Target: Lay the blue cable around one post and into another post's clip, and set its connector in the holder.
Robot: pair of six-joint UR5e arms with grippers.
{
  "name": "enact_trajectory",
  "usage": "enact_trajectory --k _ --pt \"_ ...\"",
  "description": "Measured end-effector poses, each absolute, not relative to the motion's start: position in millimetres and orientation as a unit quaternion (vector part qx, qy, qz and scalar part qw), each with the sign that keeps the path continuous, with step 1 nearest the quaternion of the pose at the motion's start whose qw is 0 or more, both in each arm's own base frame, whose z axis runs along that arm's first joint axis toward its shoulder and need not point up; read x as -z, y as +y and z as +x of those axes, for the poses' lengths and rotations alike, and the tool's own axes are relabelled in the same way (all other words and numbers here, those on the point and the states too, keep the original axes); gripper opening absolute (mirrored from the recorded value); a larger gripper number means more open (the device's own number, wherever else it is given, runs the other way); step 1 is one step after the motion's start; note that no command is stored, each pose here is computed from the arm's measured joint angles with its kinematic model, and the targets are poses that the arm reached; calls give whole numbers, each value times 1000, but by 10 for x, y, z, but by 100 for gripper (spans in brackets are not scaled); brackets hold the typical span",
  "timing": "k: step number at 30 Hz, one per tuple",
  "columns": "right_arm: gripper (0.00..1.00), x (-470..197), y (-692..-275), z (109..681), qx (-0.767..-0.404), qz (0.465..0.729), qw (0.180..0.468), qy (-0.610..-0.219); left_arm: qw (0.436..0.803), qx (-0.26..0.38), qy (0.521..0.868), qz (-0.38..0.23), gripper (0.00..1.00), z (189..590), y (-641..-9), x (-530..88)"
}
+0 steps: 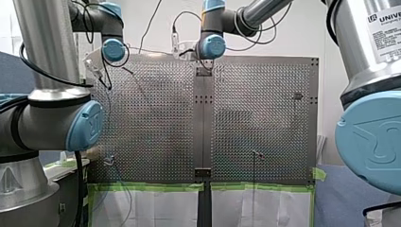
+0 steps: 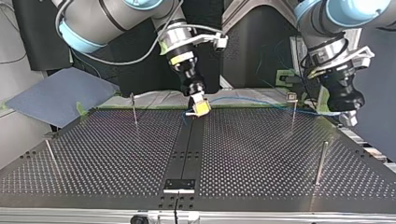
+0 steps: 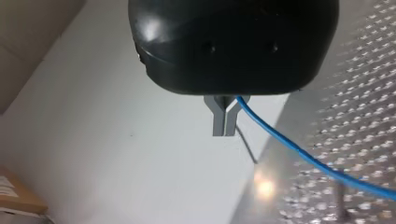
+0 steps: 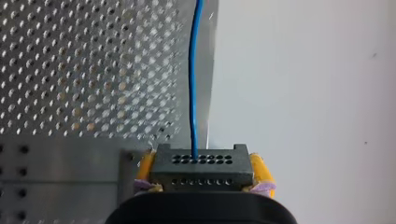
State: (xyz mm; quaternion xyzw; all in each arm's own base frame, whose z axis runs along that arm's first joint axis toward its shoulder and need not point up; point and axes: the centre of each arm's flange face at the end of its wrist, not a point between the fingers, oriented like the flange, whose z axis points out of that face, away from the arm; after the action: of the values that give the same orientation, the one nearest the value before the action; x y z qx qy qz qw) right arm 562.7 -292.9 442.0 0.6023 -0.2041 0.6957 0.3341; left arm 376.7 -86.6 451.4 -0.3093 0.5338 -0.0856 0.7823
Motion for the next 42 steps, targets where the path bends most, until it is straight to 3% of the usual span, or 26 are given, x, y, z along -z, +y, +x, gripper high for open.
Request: enact_trajectory --k 18,34,42 --pt "0 -4403 -2823 6140 -699 616 310 -187 791 93 530 -292 0 4248 -761 -4876" --pt "0 -4779 -3003 6243 -716 594 309 -199 798 95 518 -292 0 4517 -554 -4981" --pt "0 -4669 -3069 6404 -702 612 306 -197 802 95 515 -288 0 4649 -426 -5051"
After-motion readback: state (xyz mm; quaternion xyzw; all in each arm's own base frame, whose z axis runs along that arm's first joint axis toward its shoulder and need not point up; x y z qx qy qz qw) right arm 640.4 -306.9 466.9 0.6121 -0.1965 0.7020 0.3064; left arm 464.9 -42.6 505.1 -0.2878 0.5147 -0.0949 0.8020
